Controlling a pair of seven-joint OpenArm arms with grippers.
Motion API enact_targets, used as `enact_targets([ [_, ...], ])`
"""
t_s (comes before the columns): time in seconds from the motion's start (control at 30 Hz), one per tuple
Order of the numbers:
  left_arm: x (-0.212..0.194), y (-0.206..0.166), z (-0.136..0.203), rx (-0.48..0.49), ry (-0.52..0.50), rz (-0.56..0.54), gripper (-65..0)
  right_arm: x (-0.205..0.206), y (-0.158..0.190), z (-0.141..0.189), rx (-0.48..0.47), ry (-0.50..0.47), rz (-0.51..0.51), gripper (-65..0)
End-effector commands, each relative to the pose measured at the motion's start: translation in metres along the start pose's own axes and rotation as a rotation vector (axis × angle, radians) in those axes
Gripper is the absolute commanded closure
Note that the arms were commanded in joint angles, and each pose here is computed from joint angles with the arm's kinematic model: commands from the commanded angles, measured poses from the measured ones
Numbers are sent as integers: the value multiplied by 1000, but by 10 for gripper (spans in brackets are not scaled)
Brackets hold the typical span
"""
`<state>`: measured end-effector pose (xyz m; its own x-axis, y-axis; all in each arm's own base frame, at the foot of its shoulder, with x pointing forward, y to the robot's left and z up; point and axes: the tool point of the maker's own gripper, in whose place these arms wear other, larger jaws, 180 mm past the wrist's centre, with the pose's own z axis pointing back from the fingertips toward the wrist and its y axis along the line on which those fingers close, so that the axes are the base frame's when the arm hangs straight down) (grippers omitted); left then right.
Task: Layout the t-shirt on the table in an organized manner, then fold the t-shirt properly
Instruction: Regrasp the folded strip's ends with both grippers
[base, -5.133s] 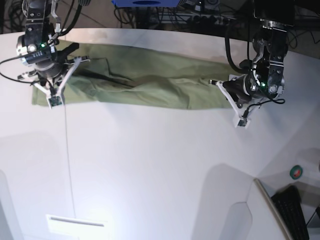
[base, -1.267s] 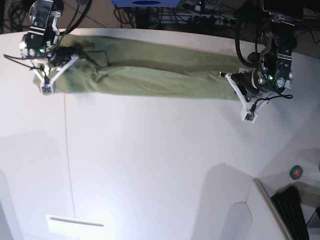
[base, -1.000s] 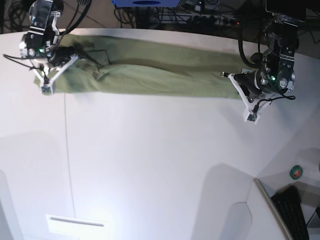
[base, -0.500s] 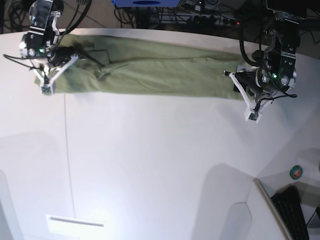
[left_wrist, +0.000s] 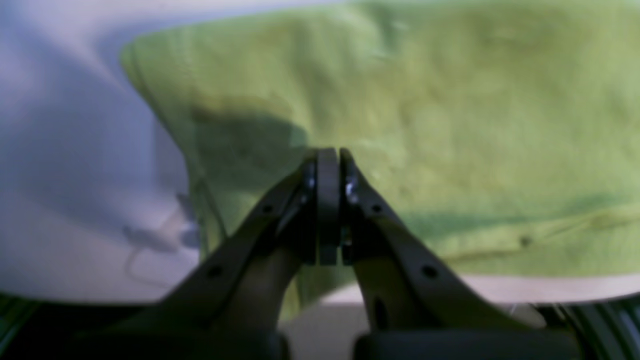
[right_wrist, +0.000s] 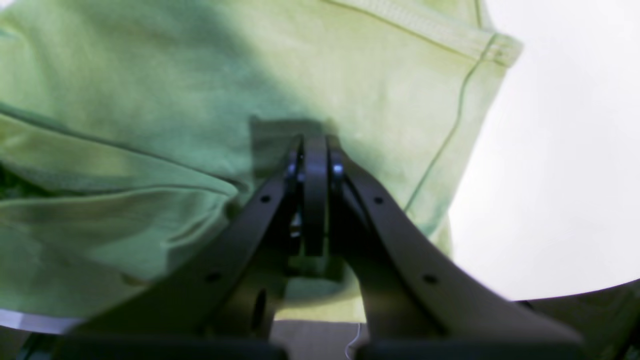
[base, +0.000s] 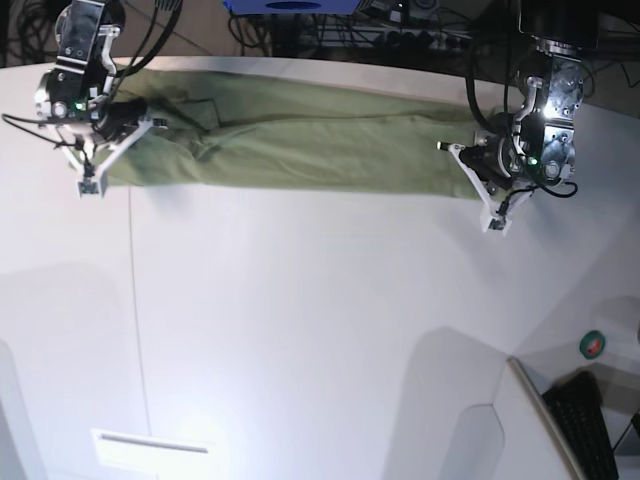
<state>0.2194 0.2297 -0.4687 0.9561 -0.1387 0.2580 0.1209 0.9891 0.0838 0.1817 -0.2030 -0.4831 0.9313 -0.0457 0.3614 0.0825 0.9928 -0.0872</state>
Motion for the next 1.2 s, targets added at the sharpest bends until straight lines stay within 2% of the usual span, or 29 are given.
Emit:
enact_targets([
  [0.0,8,6,1,10,-34,2,0,13,-3,2,-9,-36,-6,0],
  [0.1,1,9,-10,11,-23,19,0,13,-2,-9,2,-13,-8,0],
  [0.17,-7,11,-18,12,1,35,0,11,-13,-19,-8,16,-13,0],
  [0.23,-9,9,-26,5,3,53,0,13,-23,-29,-14,36,-57,0],
  [0.33,-15,11,-36,4,4,73,0,25,-33,-38,-21,23,-76,0],
  [0.5,0,8,-48,-8,-11,110,0,48,-40,-48,-16,9,-80,0],
  [0.7,45,9,-44,-14,-73,128,0,81,-45,-54,-11,-42,-87,0],
  [0.83,63,9,-37,-23,-86,136,0,103,-51,-45,-25,-96,-82,0],
  [1.07,95,0,0,-31,-234,89,0,132,-70,-1,-103,-249,-50,0],
  [1.17,92,15,14,-22,-285,164,0,130,-76,15,-132,-270,-34,0],
])
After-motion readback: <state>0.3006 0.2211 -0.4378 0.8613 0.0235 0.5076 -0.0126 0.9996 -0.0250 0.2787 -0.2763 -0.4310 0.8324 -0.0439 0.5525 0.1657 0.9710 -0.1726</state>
